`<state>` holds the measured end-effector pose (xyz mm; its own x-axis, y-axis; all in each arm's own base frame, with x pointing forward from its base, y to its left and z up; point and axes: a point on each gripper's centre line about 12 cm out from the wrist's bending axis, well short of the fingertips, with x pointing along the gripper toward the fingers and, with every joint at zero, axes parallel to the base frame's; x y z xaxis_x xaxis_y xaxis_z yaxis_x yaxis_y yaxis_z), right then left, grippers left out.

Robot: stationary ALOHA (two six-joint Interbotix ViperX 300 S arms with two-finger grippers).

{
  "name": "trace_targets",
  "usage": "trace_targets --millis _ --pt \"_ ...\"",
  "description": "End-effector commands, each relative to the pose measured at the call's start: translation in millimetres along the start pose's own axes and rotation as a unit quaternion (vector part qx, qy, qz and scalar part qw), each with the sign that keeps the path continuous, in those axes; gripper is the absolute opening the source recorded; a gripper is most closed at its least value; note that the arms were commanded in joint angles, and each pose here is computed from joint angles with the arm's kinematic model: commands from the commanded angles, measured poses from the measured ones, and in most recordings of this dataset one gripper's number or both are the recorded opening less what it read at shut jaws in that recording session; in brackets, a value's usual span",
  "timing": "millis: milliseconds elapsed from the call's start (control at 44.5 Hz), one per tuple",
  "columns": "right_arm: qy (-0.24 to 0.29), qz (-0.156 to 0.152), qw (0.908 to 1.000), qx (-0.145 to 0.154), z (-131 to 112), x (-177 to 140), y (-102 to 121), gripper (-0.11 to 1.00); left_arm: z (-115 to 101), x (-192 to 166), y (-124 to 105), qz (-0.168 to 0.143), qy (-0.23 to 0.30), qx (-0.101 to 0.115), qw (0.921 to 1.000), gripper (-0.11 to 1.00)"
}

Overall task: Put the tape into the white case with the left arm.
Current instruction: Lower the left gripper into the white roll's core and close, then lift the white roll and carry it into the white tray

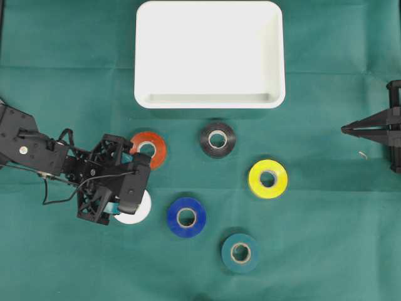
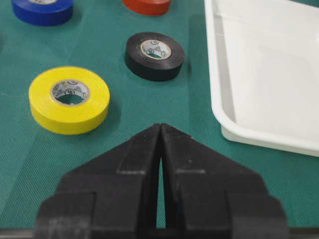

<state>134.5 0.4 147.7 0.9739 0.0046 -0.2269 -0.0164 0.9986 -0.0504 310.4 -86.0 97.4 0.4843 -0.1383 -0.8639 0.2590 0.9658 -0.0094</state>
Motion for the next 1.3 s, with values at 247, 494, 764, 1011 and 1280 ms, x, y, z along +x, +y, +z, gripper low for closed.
trace_targets --millis 247,494,764,1011,1280 --pt "-0.004 -0.001 1.0 0.001 4 1 0 -0.09 9 4 -2 -0.001 -0.013 0.002 0.9999 0.58" --pt "-0.004 -0.001 1.0 0.001 4 1 0 -0.09 11 2 -2 -0.002 -0.015 0.0 0.9999 0.28" --pt "-0.003 -0.001 1.0 0.002 3 1 0 -0.09 14 -4 -2 -0.001 -0.02 0.0 0.9998 0.28" --pt "-0.004 0.0 1.0 0.002 4 1 0 -0.09 30 -34 -6 -0.007 -0.053 -0.017 0.9984 0.28" --pt "-0.004 -0.001 1.0 0.002 4 1 0 -0.09 41 -75 -7 -0.01 -0.059 -0.022 0.9979 0.28"
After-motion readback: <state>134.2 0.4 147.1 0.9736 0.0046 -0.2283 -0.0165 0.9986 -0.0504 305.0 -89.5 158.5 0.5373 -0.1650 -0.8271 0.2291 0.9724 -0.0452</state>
